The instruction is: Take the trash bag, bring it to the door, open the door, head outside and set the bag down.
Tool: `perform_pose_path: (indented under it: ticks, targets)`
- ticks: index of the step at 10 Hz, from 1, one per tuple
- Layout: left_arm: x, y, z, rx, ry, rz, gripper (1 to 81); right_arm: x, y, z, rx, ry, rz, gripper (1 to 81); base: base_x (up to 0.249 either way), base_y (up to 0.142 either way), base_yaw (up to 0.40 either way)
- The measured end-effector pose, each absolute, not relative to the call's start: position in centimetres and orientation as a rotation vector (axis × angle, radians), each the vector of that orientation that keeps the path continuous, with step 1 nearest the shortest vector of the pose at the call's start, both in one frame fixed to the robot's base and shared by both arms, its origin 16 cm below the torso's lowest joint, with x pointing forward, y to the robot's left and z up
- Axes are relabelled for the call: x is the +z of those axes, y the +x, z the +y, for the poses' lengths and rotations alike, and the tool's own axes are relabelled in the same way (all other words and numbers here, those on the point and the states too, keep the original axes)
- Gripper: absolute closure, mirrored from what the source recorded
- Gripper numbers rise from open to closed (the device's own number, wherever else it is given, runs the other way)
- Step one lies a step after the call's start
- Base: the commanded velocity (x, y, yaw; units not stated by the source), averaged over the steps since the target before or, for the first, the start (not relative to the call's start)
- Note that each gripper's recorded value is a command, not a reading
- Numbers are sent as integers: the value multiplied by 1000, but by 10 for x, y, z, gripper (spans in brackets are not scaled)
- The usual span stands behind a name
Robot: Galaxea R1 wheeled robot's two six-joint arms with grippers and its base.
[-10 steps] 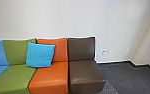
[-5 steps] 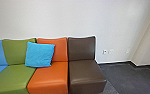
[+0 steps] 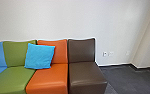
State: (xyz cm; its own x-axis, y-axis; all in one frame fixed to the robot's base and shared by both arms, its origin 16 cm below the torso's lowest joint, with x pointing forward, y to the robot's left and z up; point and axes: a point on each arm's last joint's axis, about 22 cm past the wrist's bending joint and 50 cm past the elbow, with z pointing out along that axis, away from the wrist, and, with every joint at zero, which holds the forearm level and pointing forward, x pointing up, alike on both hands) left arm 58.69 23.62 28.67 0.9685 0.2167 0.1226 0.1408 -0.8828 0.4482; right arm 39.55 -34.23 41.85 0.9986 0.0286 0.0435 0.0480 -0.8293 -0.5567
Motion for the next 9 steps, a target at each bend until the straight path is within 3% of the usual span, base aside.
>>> perform_pose_path:
  ticks: [2,6,9]
  targets:
    - [272,597,217,218,2651,231,10,397,394,-343,-14,-2549,-43,10,0,0,0]
    - [208,595,220,97,2673,229,10,339,397,-345,55,-2553,-10,10,0,0,0]
    - [175,626,220,99,2674,218,10,299,393,-355,131,-2564,12,10,0,0,0]
